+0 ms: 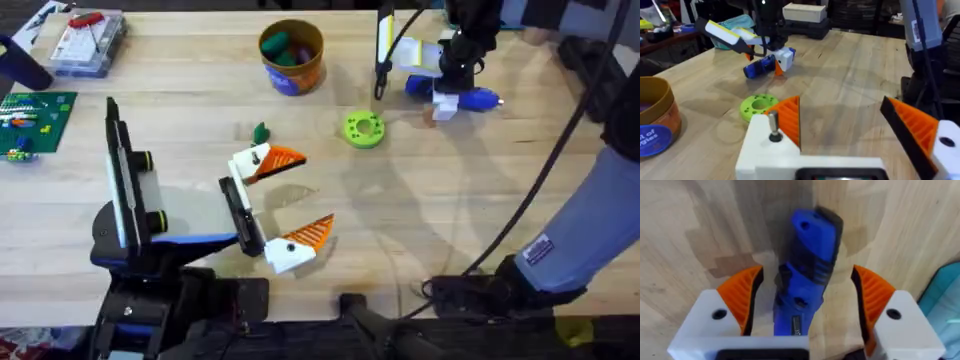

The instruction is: Pick up the gripper from the table and insert it into the empty holder that is missing its gripper. Then pick up a screw, insert it into the mounting hole, and use the screwdriver to tighten it. Finally, clean up the table by picking up the vegetable and placing it into the bucket.

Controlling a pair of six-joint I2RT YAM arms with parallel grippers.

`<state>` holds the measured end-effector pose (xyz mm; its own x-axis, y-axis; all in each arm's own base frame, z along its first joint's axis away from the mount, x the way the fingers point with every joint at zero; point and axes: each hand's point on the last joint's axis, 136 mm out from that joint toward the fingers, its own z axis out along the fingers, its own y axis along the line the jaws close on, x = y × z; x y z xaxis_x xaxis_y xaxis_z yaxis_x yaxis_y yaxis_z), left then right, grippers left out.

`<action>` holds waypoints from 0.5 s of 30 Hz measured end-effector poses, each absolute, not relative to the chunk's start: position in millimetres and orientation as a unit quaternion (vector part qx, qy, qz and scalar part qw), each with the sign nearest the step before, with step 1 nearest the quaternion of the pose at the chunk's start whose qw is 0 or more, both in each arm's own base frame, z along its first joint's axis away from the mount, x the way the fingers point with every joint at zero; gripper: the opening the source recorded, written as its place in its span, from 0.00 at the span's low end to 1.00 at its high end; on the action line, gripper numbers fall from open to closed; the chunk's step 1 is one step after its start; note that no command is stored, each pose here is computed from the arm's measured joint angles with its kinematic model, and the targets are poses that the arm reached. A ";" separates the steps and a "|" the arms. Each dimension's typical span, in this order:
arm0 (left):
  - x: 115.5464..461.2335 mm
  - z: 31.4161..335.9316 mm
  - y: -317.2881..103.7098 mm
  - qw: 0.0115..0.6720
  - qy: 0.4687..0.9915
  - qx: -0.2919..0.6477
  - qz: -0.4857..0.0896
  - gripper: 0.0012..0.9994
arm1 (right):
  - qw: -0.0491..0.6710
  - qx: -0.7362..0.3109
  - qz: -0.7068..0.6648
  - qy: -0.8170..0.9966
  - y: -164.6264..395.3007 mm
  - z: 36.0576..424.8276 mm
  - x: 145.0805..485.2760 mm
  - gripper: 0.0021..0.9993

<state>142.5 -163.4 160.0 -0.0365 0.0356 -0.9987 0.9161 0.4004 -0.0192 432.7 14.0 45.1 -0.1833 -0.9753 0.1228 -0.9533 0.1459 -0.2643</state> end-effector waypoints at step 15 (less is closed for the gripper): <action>173.1 167.6 -145.1 0.587 0.669 0.282 -0.358 0.99 | 0.221 -0.459 -0.186 0.840 31.7 187.1 423.8 0.99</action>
